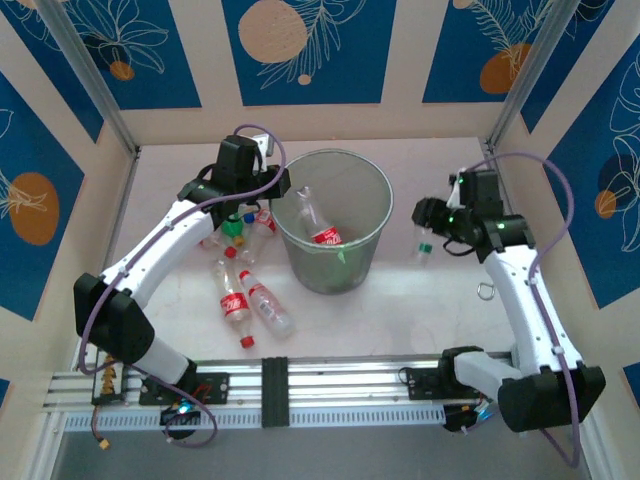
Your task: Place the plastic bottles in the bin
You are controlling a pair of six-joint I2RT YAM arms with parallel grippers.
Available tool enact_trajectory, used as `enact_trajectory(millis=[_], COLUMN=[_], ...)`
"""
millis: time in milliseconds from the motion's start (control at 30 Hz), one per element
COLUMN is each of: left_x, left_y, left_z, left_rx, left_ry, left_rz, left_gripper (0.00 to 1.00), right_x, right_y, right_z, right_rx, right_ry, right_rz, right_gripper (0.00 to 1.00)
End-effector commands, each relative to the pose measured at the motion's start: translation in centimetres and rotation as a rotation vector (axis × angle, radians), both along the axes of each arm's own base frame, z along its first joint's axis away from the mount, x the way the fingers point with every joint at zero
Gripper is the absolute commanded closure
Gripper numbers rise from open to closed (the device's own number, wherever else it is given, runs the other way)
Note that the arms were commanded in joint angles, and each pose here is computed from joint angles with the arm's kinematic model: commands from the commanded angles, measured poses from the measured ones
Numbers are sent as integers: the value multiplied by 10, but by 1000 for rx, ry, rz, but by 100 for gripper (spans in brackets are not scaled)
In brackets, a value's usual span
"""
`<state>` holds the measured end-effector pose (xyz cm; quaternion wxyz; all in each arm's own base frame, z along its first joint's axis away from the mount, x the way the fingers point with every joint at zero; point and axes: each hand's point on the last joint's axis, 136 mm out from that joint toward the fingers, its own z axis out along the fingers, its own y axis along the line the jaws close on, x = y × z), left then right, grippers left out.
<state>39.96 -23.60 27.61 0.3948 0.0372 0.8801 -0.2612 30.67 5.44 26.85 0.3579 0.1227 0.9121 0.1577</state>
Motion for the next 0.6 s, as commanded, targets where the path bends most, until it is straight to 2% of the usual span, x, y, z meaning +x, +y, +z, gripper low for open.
enact_trajectory(millis=[0, 133, 300, 433, 567], left_x=[2, -2, -6, -8, -9], left_y=[-7, -13, -21, -23, -22], left_z=[0, -4, -8, -6, -3], left_rx=[25, 24, 14, 14, 9], left_ry=[-5, 7, 20, 13, 1], left_rz=[-10, -27, -39, -37, -25], left_gripper=[79, 80, 80, 81, 81], right_x=[1, 12, 24, 36, 47], right_y=[6, 30, 97, 154, 190], right_z=[61, 126, 168, 156, 112], right_rx=[-34, -9, 61, 40, 3], right_ry=[-146, -311, -428, -374, -258], right_rz=[77, 153, 342, 494, 594], right_gripper=[45, 46, 48, 49, 50])
